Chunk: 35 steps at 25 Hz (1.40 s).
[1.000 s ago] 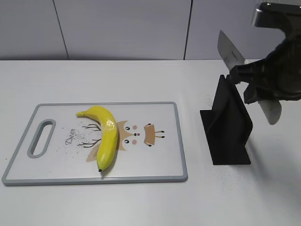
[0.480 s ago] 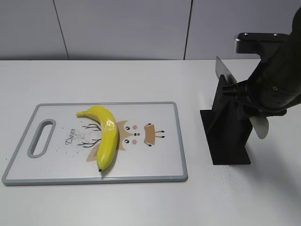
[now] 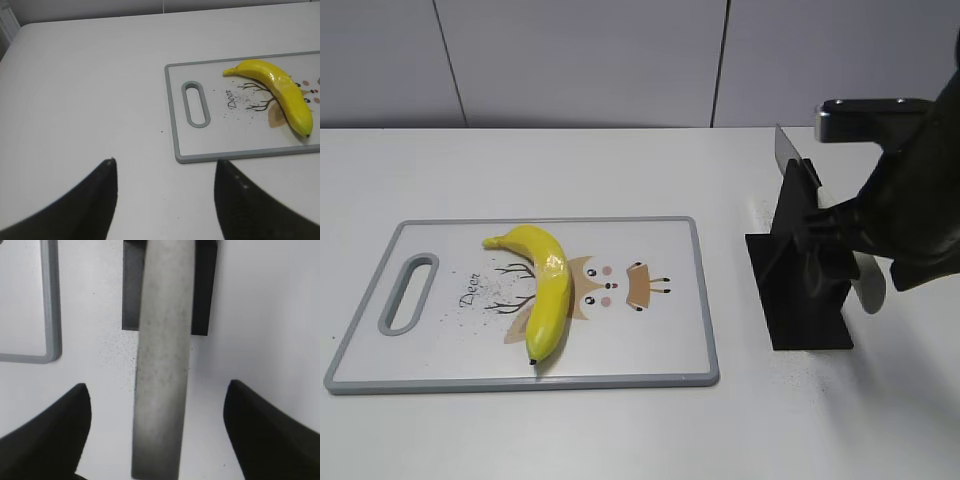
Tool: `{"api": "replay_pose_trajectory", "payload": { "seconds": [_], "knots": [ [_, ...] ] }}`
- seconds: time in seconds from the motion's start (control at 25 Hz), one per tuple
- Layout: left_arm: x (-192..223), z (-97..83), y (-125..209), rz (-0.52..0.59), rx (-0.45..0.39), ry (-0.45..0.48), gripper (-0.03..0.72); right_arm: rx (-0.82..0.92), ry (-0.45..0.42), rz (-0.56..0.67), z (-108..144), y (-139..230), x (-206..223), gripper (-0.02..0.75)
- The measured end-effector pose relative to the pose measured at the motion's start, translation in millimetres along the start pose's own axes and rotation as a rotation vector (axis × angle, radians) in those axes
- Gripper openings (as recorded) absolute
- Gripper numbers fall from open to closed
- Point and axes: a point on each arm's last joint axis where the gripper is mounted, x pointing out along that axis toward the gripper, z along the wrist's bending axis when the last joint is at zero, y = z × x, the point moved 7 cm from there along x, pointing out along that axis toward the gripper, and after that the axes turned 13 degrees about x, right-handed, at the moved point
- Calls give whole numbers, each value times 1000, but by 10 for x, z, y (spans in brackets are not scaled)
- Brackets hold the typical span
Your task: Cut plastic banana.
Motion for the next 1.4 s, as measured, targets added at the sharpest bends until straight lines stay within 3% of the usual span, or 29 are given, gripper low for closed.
{"api": "replay_pose_trajectory", "payload": {
  "seconds": [0.24, 0.44, 0.88, 1.4],
  "knots": [
    [0, 0, 0, 0, 0, 0, 589, -73, -106, -151, -89, 93, -657, 631],
    [0, 0, 0, 0, 1, 0, 589, -196, -164, -289, -403, 465, -1008, 631],
    [0, 0, 0, 0, 1, 0, 589, -357, -226, -510, -1046, 1265, -1165, 599],
    [0, 0, 0, 0, 0, 1, 589, -360, -326, -841, -1351, 1570, -1465, 594]
  ]
}}
